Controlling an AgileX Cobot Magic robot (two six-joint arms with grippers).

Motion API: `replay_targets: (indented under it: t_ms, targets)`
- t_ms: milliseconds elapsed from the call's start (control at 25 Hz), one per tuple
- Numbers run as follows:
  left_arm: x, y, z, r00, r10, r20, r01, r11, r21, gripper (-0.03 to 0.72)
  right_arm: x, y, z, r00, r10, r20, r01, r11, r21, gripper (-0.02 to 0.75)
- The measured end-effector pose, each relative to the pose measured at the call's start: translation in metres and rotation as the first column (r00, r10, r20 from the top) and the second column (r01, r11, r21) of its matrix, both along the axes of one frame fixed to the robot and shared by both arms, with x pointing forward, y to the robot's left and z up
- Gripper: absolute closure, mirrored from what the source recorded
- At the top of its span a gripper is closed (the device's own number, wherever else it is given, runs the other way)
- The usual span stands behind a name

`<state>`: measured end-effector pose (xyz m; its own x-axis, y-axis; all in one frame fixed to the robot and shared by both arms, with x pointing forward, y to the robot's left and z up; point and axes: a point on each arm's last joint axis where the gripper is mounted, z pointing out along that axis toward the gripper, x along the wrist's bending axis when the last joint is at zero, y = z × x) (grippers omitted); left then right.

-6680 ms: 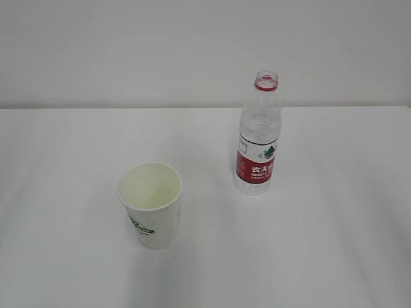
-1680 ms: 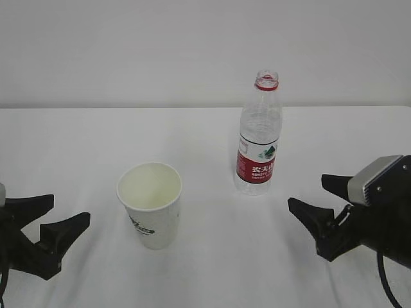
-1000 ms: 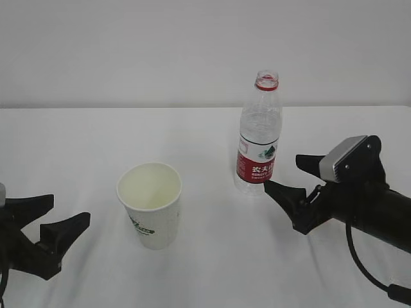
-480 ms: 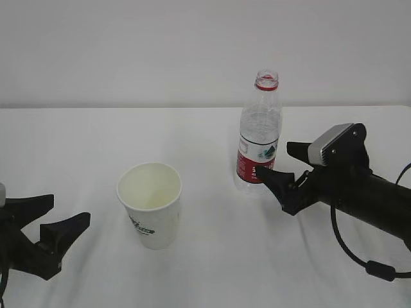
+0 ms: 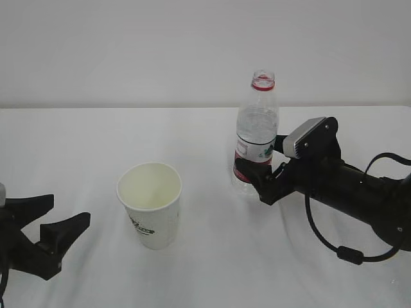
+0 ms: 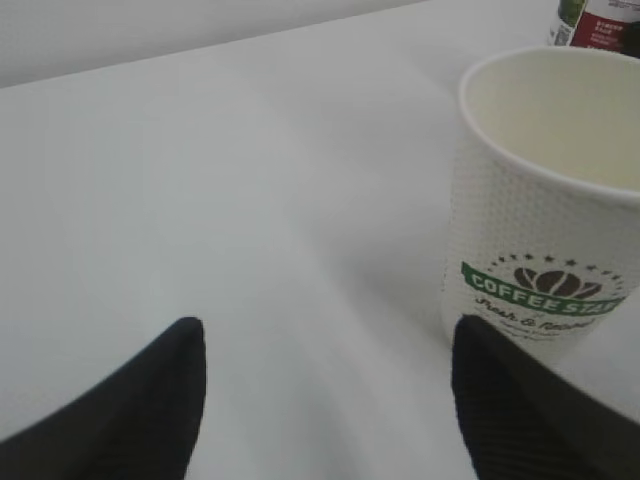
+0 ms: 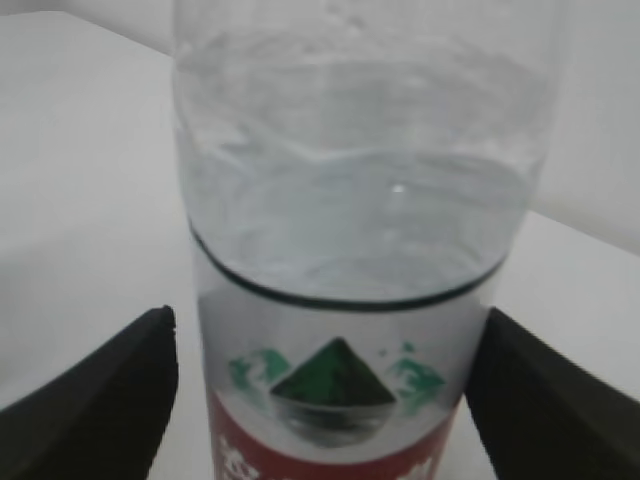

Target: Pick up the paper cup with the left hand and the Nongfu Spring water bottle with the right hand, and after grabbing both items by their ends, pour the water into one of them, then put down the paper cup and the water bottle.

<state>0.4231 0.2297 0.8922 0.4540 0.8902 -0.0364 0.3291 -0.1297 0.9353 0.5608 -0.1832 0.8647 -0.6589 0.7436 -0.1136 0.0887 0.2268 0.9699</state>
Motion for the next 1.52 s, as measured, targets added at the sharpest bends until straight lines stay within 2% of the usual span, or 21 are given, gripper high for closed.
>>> replay_targets:
  t_ms: [560,840,1000,1200,1520]
  targets:
    - [0.0,0.0,0.0,1.0,-0.002,0.0,0.002,1.0,0.0,0.13,0.021,0.006,0.008,1.0,-0.004,0.03,0.005,1.0,-0.023,0.075]
    - [0.0,0.0,0.0,1.0,-0.002,0.0,0.002,1.0,0.0,0.13,0.021,0.006,0.008,1.0,-0.016,-0.007,0.016,1.0,0.025,0.111]
    - [0.0,0.0,0.0,1.0,-0.002,0.0,0.002,1.0,0.0,0.13,0.021,0.007,0.001,1.0,-0.015,-0.023,0.017,0.996,0.09,0.13]
    - [0.0,0.0,0.0,1.0,-0.003,0.0,0.003,1.0,0.0,0.13,0.021,0.008,-0.016,0.998,-0.016,-0.063,0.022,0.996,0.091,0.141]
    - [0.0,0.0,0.0,1.0,-0.006,0.0,0.006,1.0,0.0,0.132,0.022,0.009,-0.015,0.999,-0.004,-0.042,0.008,0.997,0.075,0.148]
